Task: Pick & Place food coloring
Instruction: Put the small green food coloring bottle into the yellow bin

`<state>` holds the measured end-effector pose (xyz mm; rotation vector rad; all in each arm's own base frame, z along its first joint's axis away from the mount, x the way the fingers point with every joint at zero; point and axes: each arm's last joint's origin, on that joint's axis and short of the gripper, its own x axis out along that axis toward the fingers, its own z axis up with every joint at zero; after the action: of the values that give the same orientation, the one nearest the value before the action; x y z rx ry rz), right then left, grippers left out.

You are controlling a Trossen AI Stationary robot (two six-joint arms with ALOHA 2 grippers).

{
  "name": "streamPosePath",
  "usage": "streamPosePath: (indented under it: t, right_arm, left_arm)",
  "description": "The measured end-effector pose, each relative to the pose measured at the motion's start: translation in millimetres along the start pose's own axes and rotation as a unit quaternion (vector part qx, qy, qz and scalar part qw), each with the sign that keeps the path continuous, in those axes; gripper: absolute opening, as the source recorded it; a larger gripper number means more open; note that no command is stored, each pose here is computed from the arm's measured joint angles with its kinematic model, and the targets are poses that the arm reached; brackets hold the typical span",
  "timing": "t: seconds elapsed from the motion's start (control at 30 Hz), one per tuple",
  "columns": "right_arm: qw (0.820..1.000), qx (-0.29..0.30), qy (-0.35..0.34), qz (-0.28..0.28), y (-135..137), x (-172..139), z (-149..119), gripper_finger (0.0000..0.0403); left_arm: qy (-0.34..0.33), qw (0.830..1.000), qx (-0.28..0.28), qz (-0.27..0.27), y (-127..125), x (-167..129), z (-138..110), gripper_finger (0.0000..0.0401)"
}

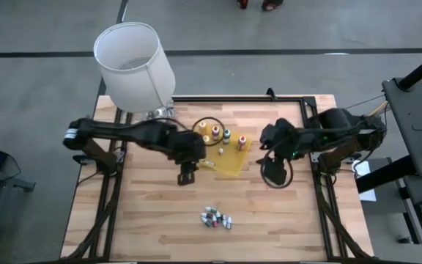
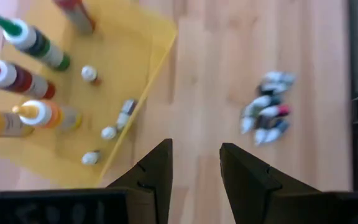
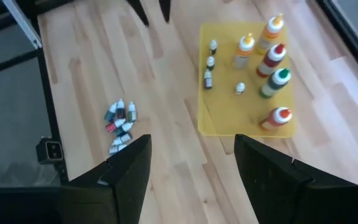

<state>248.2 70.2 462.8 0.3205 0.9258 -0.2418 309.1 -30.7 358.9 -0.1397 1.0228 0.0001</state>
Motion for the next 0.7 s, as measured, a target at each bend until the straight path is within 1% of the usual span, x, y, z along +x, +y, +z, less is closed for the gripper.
streamPosePath:
  t: [0.1, 0.2, 0.33, 0.47, 0.63, 0.7]
  right_arm:
    - [1.0, -0.013, 0.005, 0.005, 10.6, 15.6, -5.3, 0.0221]
    - [1.0, -0.025, 0.006, 0.016, 22.6, 32.2, -11.7, 0.0221]
    - [0.999, -0.039, 0.011, 0.032, 37.1, 55.7, -23.0, 0.0221]
    - [0.996, -0.046, 0.021, 0.067, 49.0, 79.6, -34.0, 0.0221]
    - [0.993, -0.042, 0.017, 0.111, 59.0, 107.8, -44.4, 0.0221]
    - [0.991, -0.036, 0.014, 0.126, 61.0, 119.3, -48.2, 0.0221]
  left_arm:
    - [-0.053, 0.998, 0.006, -0.016, -11.3, -20.6, -8.1, 0.0106]
    - [-0.089, 0.995, 0.011, -0.032, -16.4, -34.7, -18.6, 0.0106]
    - [-0.11, 0.993, 0.006, -0.044, -16.5, -44.7, -35.7, 0.0106]
    - [-0.114, 0.992, -0.016, -0.049, -12.7, -46.1, -51.1, 0.0106]
    - [-0.11, 0.993, -0.021, -0.049, -8.8, -38.1, -66.2, 0.0106]
    - [-0.109, 0.992, -0.024, -0.057, -9.0, -34.3, -71.1, 0.0106]
